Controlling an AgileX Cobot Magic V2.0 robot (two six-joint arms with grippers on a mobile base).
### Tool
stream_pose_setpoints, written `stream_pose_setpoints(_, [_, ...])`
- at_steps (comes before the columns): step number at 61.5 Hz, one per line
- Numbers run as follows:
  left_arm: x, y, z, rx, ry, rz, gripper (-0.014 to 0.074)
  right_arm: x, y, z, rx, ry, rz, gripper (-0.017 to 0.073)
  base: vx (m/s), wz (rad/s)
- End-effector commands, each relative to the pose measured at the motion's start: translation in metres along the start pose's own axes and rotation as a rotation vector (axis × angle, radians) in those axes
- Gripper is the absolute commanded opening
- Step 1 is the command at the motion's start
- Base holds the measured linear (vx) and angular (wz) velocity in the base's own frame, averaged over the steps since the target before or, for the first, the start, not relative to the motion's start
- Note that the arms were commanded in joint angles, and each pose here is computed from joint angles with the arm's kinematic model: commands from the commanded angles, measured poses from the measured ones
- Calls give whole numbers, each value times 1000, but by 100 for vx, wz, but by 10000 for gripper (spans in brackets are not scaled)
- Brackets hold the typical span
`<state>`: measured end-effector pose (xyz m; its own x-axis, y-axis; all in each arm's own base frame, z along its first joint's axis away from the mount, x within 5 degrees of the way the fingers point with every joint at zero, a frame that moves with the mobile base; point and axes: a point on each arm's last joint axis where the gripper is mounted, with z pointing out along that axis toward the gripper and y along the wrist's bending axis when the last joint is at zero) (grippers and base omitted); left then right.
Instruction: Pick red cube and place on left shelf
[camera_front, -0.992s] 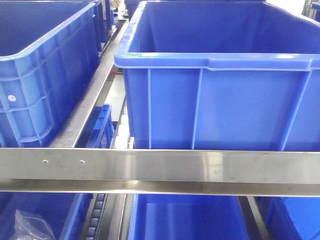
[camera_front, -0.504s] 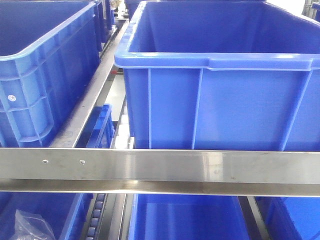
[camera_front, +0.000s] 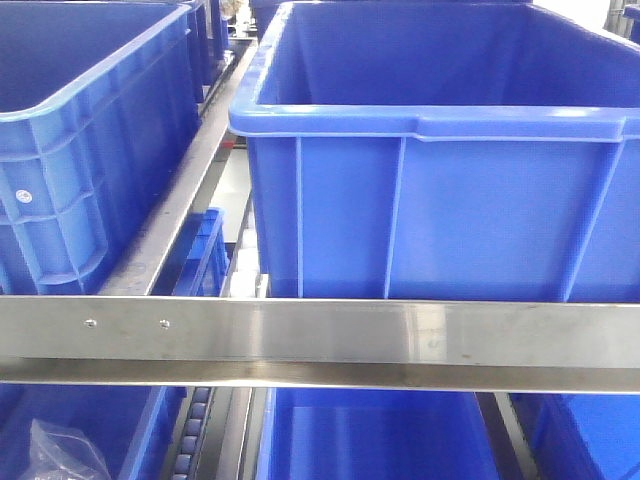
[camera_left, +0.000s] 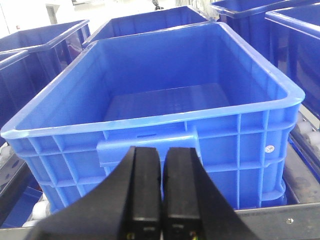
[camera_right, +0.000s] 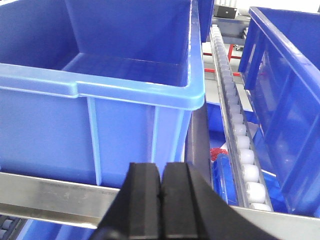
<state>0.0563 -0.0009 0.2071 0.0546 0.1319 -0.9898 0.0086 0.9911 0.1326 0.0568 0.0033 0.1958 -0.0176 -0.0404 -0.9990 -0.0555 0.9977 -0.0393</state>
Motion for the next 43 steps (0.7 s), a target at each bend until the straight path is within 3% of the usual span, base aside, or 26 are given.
stream_pose_setpoints(1, [0, 0, 1, -4, -62, -5, 106, -17, -1, -3, 18, -124, -14, 57, 0, 0])
stream_pose_setpoints(43, [0, 0, 1, -4, -62, -5, 106, -17, -1, -3, 18, -124, -14, 57, 0, 0])
